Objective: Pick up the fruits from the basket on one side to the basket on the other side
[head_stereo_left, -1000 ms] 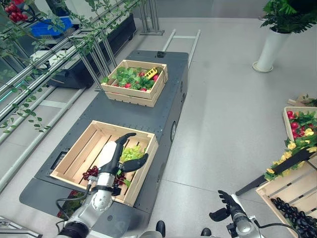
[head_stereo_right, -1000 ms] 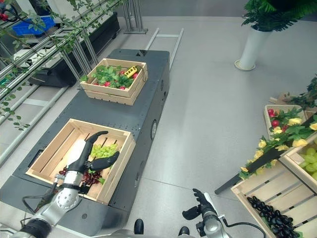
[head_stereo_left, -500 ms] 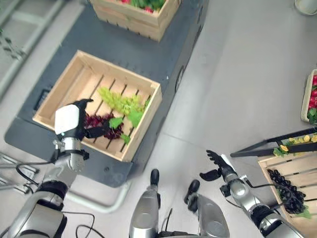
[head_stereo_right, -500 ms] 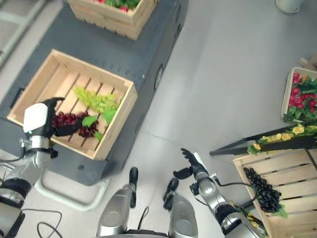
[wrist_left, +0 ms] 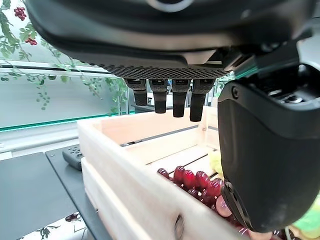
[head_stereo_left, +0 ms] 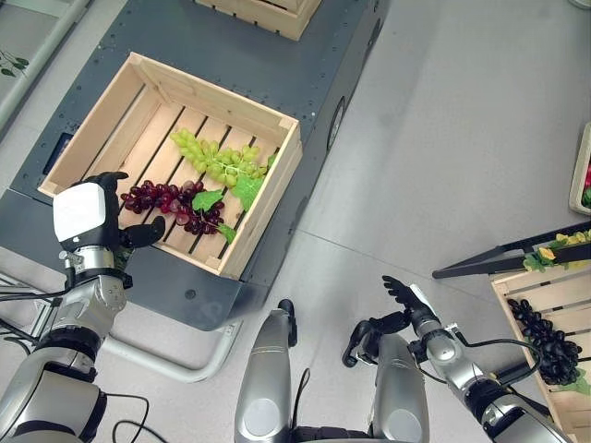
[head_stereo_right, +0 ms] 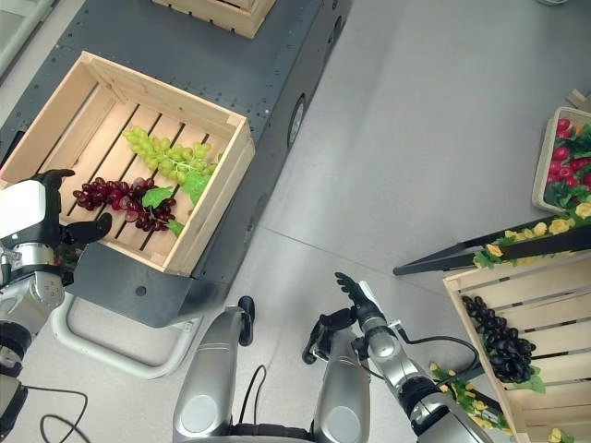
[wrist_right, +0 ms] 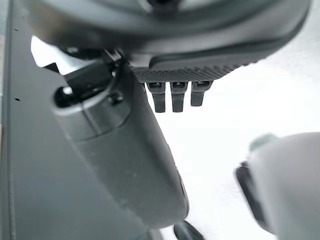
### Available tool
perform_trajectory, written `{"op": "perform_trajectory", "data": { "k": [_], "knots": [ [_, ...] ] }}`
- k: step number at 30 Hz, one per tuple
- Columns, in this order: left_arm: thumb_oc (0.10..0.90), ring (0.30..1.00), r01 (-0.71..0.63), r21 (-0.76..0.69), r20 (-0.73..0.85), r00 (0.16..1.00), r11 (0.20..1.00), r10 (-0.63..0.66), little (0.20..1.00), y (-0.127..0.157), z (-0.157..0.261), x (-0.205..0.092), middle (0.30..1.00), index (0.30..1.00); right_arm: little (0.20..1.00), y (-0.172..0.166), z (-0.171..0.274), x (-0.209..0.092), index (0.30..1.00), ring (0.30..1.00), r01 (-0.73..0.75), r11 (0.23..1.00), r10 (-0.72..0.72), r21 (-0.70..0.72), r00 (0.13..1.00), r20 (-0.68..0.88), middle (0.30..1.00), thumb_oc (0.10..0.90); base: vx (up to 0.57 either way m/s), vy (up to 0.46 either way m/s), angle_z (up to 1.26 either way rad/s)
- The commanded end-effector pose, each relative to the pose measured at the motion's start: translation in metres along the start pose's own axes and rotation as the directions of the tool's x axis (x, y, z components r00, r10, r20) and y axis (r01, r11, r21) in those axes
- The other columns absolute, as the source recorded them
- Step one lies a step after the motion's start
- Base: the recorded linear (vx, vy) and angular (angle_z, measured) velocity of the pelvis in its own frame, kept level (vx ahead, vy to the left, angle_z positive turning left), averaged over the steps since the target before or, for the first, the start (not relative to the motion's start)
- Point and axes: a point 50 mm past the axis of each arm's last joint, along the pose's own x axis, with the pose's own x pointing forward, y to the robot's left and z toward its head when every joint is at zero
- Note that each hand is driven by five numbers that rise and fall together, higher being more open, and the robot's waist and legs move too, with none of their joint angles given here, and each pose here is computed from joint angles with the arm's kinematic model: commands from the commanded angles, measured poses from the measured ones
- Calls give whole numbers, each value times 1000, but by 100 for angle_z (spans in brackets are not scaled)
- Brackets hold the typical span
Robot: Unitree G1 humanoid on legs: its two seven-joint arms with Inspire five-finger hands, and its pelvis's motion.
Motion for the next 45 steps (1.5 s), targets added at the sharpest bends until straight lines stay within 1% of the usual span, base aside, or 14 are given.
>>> {"op": "perform_trajectory", "data": {
  "k": [1, 5, 10, 14, 19, 23, 25, 29, 30, 32, 35, 38, 40, 45],
  "knots": [
    [800, 900, -257, 88, 19, 967, 963, 256, 900, 82, -10, 39, 900, 900, 900, -22, 4, -1, 900, 900, 54, 998, -56, 35, 998, 42, 900, 800, -5, 48, 5],
    [800, 900, -272, 129, 117, 959, 954, 258, 900, 98, 4, 51, 900, 900, 900, -29, 1, -2, 900, 900, 65, 998, -65, 11, 997, 28, 900, 800, -2, 25, 7],
    [800, 900, -300, 164, 221, 940, 940, 261, 900, 104, 19, 56, 900, 900, 900, -35, 3, 1, 900, 900, 89, 996, -89, 6, 996, 27, 900, 800, -1, 9, 1],
    [800, 900, -299, 220, 295, 928, 928, 229, 900, 103, 28, 58, 900, 900, 900, -41, 5, 3, 900, 900, 99, 995, -99, -18, 995, 32, 900, 800, -11, 35, -1],
    [800, 900, -275, 268, 324, 928, 924, 182, 900, 98, 31, 58, 900, 900, 900, -48, 7, 3, 900, 900, 115, 993, -115, -28, 993, 27, 900, 800, -13, 69, -1],
    [800, 900, -191, 395, 353, 934, 899, 44, 900, 94, 34, 62, 900, 900, 900, -57, 9, 4, 900, 900, 124, 992, -123, -37, 992, 31, 900, 800, -20, 68, -1],
    [800, 900, -186, 415, 360, 932, 891, 27, 900, 95, 36, 63, 900, 900, 900, -58, 10, 4, 900, 900, 124, 992, -123, -34, 992, 34, 900, 800, -7, 15, 1],
    [800, 900, -114, 510, 368, 925, 852, -97, 900, 94, 43, 68, 900, 900, 900, -59, 14, 5, 900, 900, 121, 993, -120, -15, 991, 57, 900, 800, -19, 21, 3],
    [800, 900, -56, 540, 344, 926, 840, -159, 900, 90, 45, 68, 900, 900, 900, -58, 17, 6, 900, 900, 116, 993, -115, -11, 991, 66, 900, 800, 0, 0, 0],
    [800, 900, -20, 560, 323, 926, 828, -197, 900, 88, 45, 69, 900, 900, 900, -57, 19, 7, 900, 900, 113, 994, -112, -11, 991, 73, 900, 800, 0, 0, 0],
    [800, 900, 89, 589, 240, 930, 803, -279, 900, 84, 41, 70, 900, 900, 900, -58, 21, 8, 900, 900, 117, 993, -116, -14, 990, 85, 900, 800, 0, 0, 0],
    [800, 900, 141, 602, 192, 930, 786, -314, 900, 83, 38, 71, 900, 900, 900, -60, 21, 8, 900, 900, 123, 992, -122, -11, 989, 86, 900, 800, 0, 0, 0],
    [800, 900, 237, 608, 93, 926, 758, -365, 900, 80, 32, 71, 900, 900, 900, -63, 24, 9, 900, 900, 130, 992, -129, -1, 987, 91, 900, 800, 0, 0, 0],
    [800, 900, 396, 587, -120, 905, 706, -408, 900, 77, 12, 69, 900, 900, 900, -64, 25, 8, 900, 900, 140, 990, -140, 14, 986, 94, 900, 800, 1, -12, 0]
  ]
}}
